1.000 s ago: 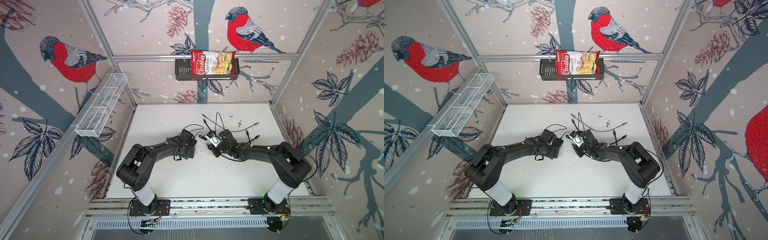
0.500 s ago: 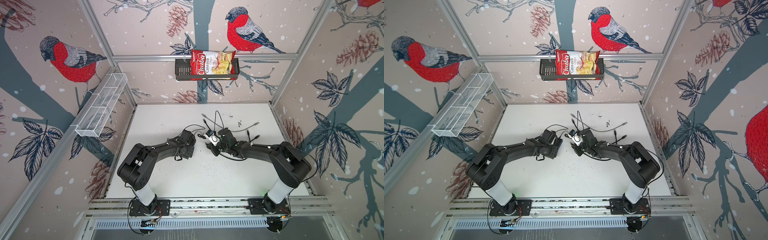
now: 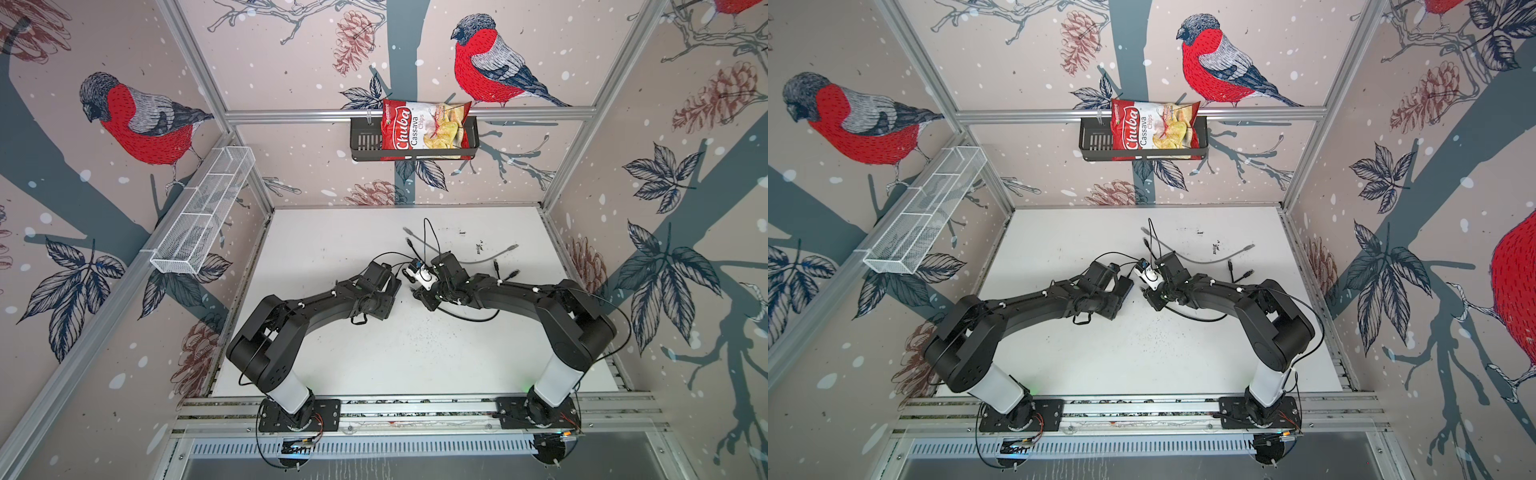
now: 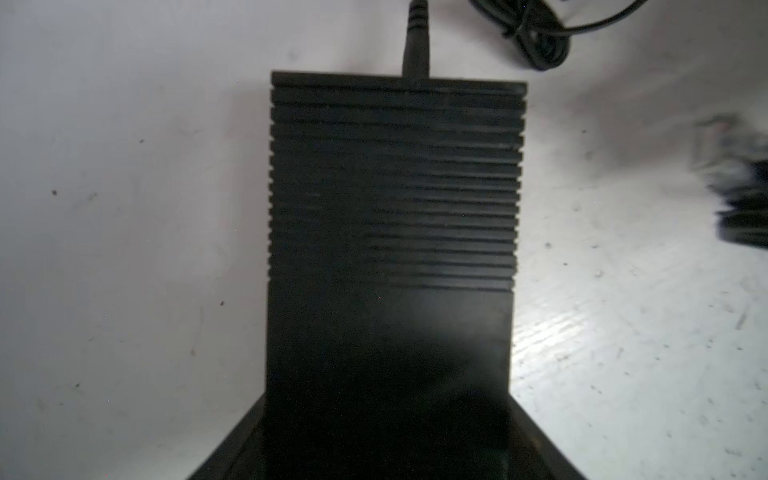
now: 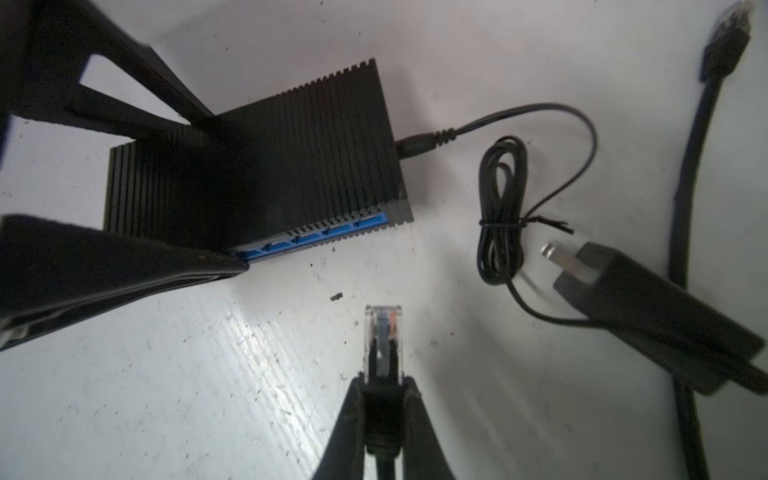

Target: Insert the plug into the switch port

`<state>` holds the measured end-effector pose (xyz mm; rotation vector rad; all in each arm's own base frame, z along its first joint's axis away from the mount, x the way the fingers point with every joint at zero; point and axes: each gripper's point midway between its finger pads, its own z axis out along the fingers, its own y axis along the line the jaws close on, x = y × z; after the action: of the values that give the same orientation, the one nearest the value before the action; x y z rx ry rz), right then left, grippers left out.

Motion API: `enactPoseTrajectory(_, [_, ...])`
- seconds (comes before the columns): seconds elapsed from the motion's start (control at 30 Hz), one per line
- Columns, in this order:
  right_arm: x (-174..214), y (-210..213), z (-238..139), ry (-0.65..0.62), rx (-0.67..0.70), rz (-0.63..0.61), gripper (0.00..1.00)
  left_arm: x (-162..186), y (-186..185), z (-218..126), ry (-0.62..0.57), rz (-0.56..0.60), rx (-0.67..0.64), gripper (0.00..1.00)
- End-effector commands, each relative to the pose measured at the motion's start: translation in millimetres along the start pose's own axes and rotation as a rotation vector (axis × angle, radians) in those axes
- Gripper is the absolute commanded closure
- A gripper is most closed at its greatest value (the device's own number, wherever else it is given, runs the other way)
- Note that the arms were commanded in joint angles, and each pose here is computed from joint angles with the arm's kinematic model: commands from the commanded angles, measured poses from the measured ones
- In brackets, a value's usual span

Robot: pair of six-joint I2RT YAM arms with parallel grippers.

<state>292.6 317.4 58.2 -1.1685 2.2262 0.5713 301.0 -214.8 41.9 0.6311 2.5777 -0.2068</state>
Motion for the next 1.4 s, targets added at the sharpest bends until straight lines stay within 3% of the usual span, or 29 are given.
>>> enactPoseTrajectory(0.0, [6.1,2.5,-6.3,0.034,0.0,-0.001,1.0,-18.5,-11.2,-8.5,-0.063,0.095,0.013,0.64])
enactPoseTrajectory(0.27, [8.6,-0.4,-11.3,0.034,0.031,-0.002,1.0,-30.2,-36.1,-18.6,-0.111,0.18,0.062,0.67])
enactPoseTrajectory(0.63, [1.7,-7.3,-14.9,0.023,0.08,-0.006,1.0,-24.6,-47.6,-16.7,-0.077,0.236,0.068,0.75])
enactPoseTrajectory(1.37, [3.3,-0.5,-11.7,0.045,0.073,-0.023,1.0,-29.5,-48.6,-14.6,-0.087,0.223,0.062,0.8])
